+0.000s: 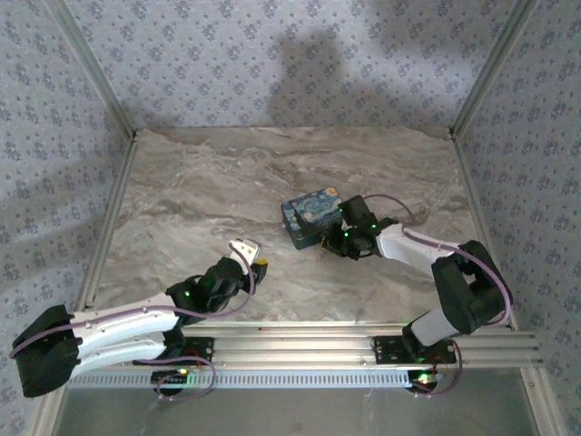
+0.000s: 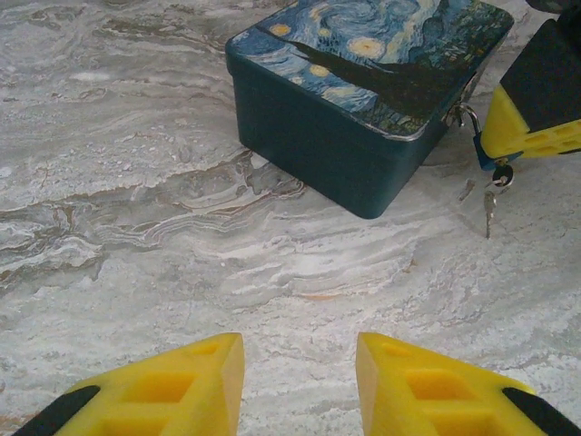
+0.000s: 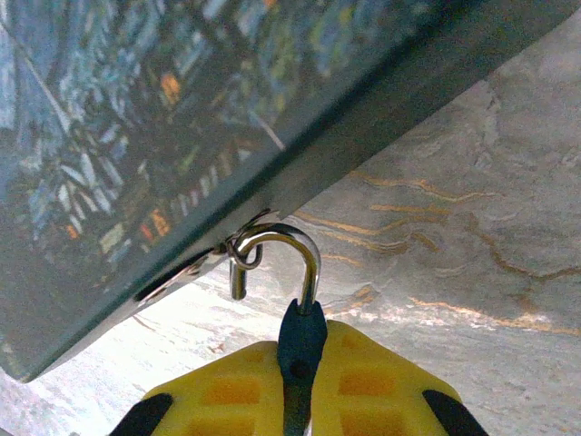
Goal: Unlock the padlock with the key
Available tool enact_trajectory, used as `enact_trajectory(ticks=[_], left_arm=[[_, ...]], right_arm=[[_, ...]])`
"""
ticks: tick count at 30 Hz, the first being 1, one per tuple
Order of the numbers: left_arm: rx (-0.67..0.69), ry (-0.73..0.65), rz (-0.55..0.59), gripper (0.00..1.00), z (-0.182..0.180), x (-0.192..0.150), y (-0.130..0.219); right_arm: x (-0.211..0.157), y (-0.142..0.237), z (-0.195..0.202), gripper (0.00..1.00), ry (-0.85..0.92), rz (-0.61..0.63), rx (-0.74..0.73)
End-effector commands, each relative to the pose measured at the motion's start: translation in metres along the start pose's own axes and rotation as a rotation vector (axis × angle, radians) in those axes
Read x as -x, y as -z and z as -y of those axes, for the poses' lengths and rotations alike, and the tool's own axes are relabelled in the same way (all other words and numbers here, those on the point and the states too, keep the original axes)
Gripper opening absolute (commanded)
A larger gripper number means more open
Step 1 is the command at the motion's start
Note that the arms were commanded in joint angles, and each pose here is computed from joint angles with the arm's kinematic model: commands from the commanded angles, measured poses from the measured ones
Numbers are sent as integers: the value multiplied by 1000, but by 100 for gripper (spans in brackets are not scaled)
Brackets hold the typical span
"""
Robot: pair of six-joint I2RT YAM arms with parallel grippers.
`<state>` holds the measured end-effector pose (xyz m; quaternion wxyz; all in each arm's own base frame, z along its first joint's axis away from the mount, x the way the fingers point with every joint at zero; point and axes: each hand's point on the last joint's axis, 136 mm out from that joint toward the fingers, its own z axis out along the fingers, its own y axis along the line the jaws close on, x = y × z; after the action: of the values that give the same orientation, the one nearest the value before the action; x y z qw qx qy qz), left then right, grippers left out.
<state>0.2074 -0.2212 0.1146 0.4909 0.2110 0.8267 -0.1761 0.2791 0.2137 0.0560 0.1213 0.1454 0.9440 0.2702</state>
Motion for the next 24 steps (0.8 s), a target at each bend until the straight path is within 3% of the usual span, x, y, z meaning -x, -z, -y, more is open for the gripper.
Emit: enact_trajectory(ticks=[1, 24], left_arm=[[-2, 24, 21, 38, -2, 5, 3], [0, 15, 8, 39, -5, 6, 13]], right_arm=[[11, 5, -5, 0, -48, 80, 8], [33, 20, -3, 0, -151, 255, 7]])
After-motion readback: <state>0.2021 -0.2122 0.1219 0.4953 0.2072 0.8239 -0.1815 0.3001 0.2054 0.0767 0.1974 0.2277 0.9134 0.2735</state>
